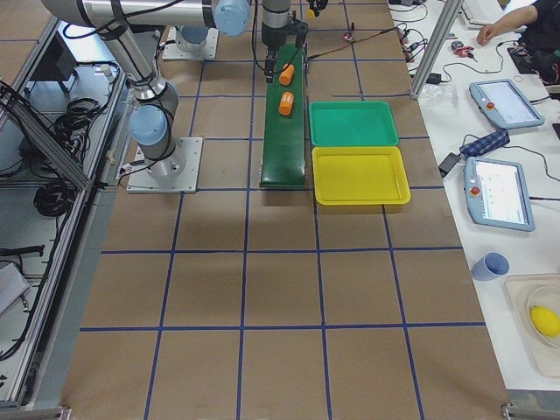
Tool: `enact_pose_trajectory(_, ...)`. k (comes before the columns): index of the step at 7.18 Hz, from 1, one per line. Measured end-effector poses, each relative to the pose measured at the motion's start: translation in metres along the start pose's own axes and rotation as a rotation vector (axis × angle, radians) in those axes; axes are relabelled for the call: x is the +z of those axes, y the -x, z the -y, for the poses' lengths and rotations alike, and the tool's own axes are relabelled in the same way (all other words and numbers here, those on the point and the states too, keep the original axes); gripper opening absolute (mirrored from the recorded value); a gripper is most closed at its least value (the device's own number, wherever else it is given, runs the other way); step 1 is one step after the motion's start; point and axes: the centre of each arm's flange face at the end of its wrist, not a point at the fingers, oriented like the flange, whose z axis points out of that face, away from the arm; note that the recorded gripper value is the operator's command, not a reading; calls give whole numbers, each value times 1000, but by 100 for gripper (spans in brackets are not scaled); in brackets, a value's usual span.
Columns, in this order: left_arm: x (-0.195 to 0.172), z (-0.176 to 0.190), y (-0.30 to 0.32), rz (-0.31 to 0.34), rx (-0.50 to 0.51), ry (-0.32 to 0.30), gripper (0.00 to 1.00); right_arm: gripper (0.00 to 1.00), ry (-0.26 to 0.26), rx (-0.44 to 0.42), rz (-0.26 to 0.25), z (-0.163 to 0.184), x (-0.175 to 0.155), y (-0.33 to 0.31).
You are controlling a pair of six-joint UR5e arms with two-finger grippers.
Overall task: Sort buttons by color to trays
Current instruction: 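Carry the yellow-capped button onto the conveyor belt and release it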
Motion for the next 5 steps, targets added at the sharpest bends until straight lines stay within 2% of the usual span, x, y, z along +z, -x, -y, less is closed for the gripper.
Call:
enact_pose_trajectory(2, 1, -73, -41, 40, -163, 61, 0, 100, 2, 1, 0, 0, 0, 0)
enact_pose_trajectory(5, 21, -198, -93, 83, -450, 94, 3, 100, -1, 1, 0, 1, 0, 0)
